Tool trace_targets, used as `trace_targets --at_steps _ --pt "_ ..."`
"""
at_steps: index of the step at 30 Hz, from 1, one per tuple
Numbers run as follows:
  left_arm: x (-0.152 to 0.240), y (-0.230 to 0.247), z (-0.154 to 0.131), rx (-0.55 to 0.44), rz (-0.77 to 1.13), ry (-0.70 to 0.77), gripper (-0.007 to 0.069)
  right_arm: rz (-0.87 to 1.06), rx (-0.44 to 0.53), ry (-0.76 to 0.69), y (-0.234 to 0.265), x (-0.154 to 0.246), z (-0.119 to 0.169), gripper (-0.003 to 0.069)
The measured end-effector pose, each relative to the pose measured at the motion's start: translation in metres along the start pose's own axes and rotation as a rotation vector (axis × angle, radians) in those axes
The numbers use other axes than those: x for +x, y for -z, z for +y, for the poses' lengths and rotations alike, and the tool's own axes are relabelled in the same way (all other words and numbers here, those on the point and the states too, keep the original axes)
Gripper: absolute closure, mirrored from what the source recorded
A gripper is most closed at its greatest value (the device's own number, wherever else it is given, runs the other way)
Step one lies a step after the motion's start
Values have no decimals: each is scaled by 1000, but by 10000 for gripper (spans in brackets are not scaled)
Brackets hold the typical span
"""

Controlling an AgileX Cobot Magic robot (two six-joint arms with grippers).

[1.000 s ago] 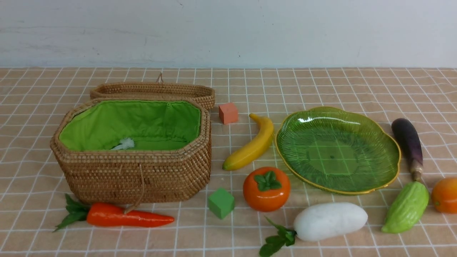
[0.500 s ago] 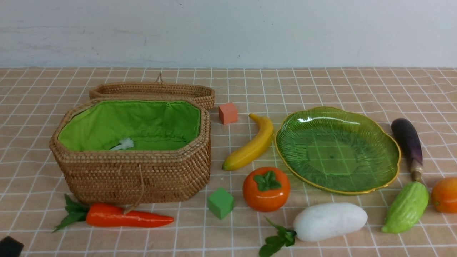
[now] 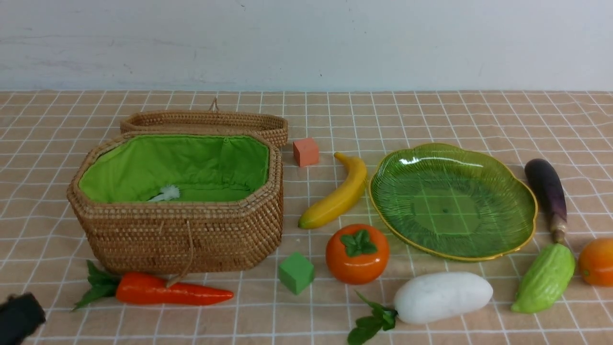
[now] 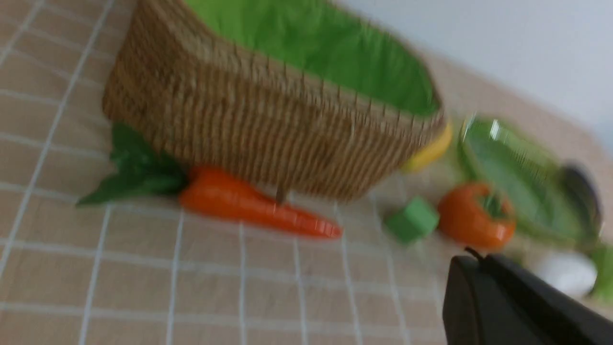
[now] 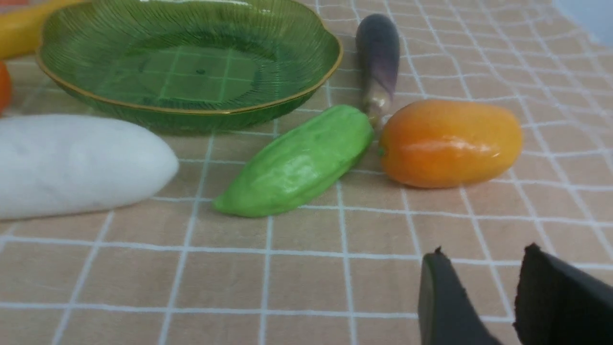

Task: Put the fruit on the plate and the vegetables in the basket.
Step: Use the left arm to grab a carrot and put it into the left basket

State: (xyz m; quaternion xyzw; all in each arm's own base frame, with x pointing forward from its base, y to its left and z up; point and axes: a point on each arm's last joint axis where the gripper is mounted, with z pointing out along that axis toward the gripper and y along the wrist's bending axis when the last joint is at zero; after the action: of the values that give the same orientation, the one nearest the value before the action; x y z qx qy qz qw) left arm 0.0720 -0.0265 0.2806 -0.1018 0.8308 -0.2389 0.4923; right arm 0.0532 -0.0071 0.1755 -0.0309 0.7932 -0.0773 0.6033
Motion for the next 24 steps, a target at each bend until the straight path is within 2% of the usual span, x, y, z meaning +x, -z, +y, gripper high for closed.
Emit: trace_targets --at_steps 2,5,8,10,15,19,21,23,24 --pt "-4 -4 -6 -21 174 -76 638 -40 -5 -57 0 -3 0 417" --pt "-12 -14 -13 -22 373 -161 638 -146 -43 -291 1 -13 2 417" --pt "-17 -20 -19 4 406 -191 638 -221 -74 -451 2 -20 2 417" --pt "-15 -26 -25 57 448 -254 638 -285 -101 -551 4 -26 2 417" --pt "-6 -36 -32 137 547 -401 638 -332 -124 -623 5 -30 1 417" --pt "-2 -44 -35 167 608 -469 638 -294 -148 -766 6 -31 2 430" --pt "-4 -50 -39 191 634 -527 638 -202 -179 -852 11 -39 2 458" --pt "-7 -55 -44 210 647 -569 638 -135 -203 -841 16 -49 2 476" --pt "-11 -64 -50 229 667 -615 638 -37 -257 -788 25 -68 3 498"
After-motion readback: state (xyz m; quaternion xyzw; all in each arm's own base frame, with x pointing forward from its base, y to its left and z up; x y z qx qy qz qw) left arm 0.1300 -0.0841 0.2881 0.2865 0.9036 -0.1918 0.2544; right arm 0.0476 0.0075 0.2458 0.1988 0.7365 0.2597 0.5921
